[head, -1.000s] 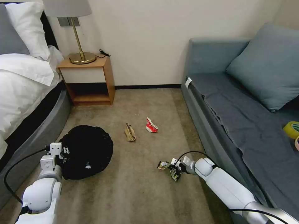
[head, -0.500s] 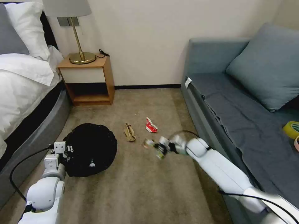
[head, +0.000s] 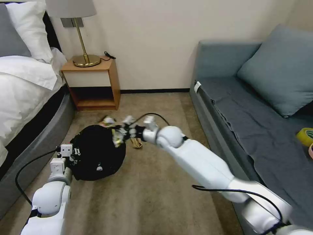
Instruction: Pick up the trash bin, then pick up the garbage on the floor and place it into the trash bin.
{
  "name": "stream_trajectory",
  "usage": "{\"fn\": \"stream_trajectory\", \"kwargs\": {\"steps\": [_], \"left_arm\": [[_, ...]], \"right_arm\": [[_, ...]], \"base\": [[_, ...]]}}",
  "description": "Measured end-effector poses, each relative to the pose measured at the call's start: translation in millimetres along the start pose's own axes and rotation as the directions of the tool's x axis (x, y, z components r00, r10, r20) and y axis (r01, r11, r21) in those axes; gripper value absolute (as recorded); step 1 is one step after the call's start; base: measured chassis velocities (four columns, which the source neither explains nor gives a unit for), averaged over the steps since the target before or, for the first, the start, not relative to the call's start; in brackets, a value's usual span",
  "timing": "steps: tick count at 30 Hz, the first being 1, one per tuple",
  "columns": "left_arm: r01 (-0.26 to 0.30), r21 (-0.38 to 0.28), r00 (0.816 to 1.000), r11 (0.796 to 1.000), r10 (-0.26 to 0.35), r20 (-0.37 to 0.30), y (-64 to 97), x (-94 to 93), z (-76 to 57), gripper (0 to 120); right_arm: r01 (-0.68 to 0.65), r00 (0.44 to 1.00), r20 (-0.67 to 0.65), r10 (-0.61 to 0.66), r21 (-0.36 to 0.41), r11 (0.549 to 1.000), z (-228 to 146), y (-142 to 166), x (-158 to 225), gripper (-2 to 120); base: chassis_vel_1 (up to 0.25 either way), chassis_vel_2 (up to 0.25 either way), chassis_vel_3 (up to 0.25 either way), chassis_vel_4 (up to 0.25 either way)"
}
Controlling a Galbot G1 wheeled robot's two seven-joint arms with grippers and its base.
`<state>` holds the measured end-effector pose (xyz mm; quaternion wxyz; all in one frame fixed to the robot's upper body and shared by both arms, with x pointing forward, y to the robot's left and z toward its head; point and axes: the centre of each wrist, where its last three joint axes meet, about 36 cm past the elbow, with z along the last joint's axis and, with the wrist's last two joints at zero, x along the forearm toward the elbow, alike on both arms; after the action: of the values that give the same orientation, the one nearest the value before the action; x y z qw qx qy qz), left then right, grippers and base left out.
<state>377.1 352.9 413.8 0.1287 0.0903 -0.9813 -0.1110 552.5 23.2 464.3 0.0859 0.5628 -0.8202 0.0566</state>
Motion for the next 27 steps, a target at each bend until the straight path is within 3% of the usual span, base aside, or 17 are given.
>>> {"fn": "stream_trajectory", "kwargs": {"steps": [8,13,16,27], "left_arm": [[-0.014,0.017,1.0,1.0,0.014,0.007,3.6,2.6,-2.0,4],[-0.012,0.017,1.0,1.0,0.011,0.007,7.4,4.1,0.1,4],[-0.012,0.015,1.0,1.0,0.012,0.007,9.0,5.1,3.7,4],[0.023,0.003,1.0,1.0,-0.023,-0.015,13.2,4.3,9.1,4]], "right_arm": [[-0.034,0.997,-0.068,0.035,0.013,0.999,56.0,14.8,-56.3,0],[-0.063,0.993,-0.095,0.065,0.03,0.998,79.8,13.1,-60.3,14],[-0.077,0.991,-0.11,0.08,0.032,0.997,94.8,16.2,-57.9,28],[-0.125,0.987,-0.105,0.124,-0.003,0.992,102.4,23.4,-42.5,65]], "base": [[0.0,0.0,0.0,0.0],[0.0,0.0,0.0,0.0],[0.0,0.0,0.0,0.0],[0.0,0.0,0.0,0.0]]}}
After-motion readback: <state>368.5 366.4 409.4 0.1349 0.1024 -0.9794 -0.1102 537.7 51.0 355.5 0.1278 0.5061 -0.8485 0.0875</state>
